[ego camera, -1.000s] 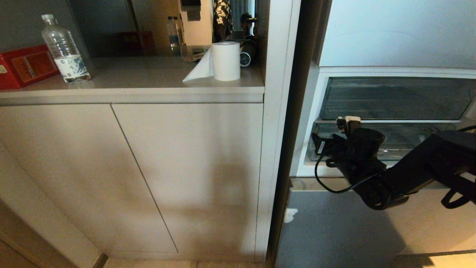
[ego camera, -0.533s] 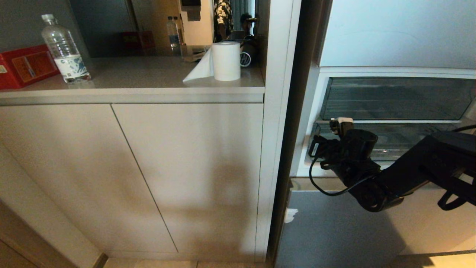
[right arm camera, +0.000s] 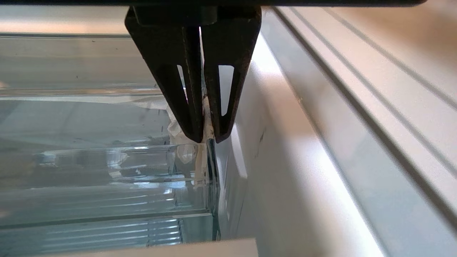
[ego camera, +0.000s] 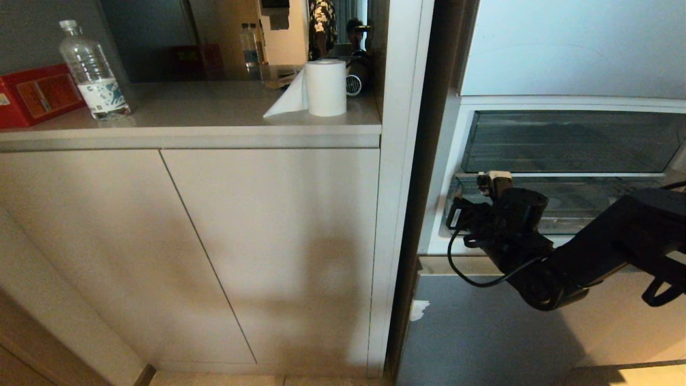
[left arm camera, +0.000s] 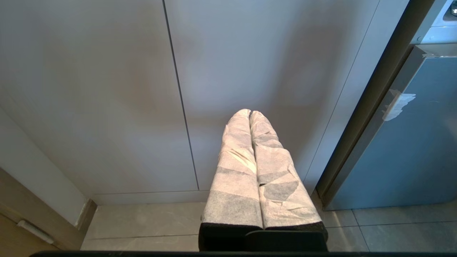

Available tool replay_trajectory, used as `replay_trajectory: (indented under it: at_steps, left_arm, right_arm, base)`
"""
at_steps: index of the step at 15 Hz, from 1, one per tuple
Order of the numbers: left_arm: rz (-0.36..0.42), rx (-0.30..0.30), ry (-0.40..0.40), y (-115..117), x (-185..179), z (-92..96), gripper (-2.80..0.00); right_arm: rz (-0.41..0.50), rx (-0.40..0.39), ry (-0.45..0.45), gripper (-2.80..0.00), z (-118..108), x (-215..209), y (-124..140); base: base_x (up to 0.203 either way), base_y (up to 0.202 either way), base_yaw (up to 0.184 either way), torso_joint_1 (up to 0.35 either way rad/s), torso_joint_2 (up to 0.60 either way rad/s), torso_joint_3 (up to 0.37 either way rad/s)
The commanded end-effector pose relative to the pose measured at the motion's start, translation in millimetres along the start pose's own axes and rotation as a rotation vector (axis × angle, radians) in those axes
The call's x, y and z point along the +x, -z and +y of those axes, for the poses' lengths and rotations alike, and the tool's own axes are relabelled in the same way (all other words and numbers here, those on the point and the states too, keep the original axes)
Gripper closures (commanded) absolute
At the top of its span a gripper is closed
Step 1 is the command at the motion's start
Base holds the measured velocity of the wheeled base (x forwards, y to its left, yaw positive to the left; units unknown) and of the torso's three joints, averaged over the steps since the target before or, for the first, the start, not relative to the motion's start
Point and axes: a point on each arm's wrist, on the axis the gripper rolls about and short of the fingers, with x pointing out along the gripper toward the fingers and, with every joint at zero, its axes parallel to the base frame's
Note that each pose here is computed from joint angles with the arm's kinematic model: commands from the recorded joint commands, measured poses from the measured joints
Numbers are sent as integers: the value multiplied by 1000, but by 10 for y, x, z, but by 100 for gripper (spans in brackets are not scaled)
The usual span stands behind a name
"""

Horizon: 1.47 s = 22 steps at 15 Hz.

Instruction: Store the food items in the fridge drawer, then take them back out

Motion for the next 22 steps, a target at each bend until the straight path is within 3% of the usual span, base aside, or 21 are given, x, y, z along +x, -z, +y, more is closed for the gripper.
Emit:
replay_trajectory:
  at_steps: [1, 4, 9, 10, 11, 18, 22]
  left_arm:
    - [-2, 0, 0, 0, -2, 0, 0]
    - [-2, 0, 0, 0, -2, 0, 0]
    - [-2, 0, 0, 0, -2, 0, 0]
    - [-2, 0, 0, 0, -2, 0, 0]
    - [-3, 0, 0, 1, -3, 0, 0]
    - [-2, 0, 0, 0, -2, 0, 0]
    - [-2, 0, 0, 0, -2, 0, 0]
  right_arm:
    - [-3, 10, 1, 0, -20, -134, -90]
    - [27, 17, 3, 0, -55, -318, -113]
    - [108, -3, 4, 0, -169, -968, -196]
    - [107, -2, 4, -264, -188, -1077, -239]
    - [110, -3, 5, -280, -218, -1230, -282]
    - [58, 8, 27, -280, -463, -2357, -751]
    - [118, -9, 117, -280, -556, -2483, -1077]
  base:
    - [0, 0, 0, 0, 0, 0]
    - [0, 0, 0, 0, 0, 0]
    - [0, 0, 0, 0, 0, 0]
    - [0, 0, 0, 0, 0, 0]
    - [0, 0, 0, 0, 0, 0]
    - [0, 0, 0, 0, 0, 0]
    - [0, 0, 0, 0, 0, 0]
